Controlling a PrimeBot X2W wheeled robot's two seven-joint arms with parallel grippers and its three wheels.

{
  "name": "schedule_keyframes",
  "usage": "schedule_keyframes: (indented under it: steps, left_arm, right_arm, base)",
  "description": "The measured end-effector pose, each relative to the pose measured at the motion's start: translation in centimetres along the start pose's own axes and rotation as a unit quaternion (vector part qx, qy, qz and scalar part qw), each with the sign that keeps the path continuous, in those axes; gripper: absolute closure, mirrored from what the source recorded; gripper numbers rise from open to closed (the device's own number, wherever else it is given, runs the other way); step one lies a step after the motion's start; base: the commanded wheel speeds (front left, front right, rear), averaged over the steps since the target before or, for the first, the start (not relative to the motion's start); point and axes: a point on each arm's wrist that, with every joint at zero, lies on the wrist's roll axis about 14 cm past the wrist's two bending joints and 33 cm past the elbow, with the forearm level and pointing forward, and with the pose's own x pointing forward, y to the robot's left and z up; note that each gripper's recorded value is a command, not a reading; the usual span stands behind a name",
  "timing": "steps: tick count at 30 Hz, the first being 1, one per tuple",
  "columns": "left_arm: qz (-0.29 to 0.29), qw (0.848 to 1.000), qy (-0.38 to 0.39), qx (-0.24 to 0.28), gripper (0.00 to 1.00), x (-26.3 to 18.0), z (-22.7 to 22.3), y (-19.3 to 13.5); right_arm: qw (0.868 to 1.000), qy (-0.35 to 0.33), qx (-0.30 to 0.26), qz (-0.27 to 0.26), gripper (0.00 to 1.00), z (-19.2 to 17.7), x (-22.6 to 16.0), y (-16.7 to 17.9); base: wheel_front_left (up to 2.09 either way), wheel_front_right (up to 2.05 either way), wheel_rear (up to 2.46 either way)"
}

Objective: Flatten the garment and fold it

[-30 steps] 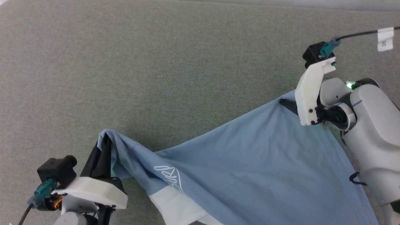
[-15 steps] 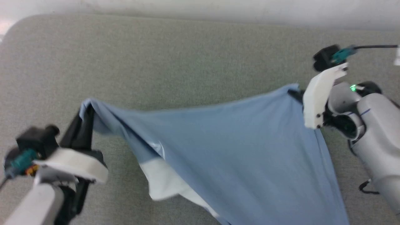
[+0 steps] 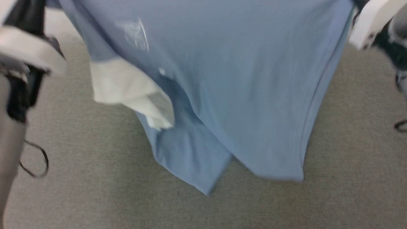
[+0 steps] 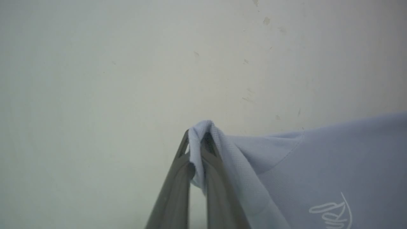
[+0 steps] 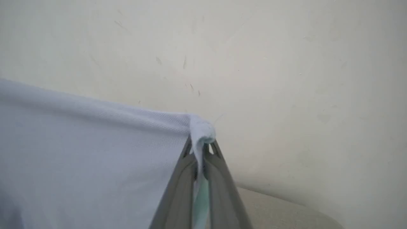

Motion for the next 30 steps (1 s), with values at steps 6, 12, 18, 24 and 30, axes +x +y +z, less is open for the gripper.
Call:
schedule_keyframes:
  steps: [6,12,18,24,30]
  left_arm:
    - [0.006,0.997,-0.076,0.012,1.0,6.7,3.7,1.0]
    - [0.023,0.991,-0.132,0.029,1.0,12.1,5.2,1.9]
    - [0.019,0.996,-0.082,0.021,1.0,14.9,-1.0,1.4]
    - [0.017,1.0,-0.019,0.0,1.0,15.6,-8.0,0.9]
    - [0.03,0.997,0.055,-0.042,1.0,12.9,-15.1,0.8]
  right_arm:
    - [0.992,-0.117,-0.03,-0.046,1.0,8.0,1.3,-2.9]
    - [0.979,-0.19,-0.041,-0.067,1.0,11.1,4.0,-4.3]
    - [0.981,-0.177,-0.042,-0.071,1.0,7.5,7.4,-5.0]
    - [0.99,-0.119,-0.028,-0.064,1.0,1.1,10.5,-4.8]
    - [0.997,-0.05,-0.003,-0.05,1.0,-6.2,11.5,-3.6]
  base:
    - [0.0,0.0,0.0]
    - [0.0,0.0,0.0]
    - [0.0,0.0,0.0]
    - [0.0,0.0,0.0]
    - [0.0,0.0,0.0]
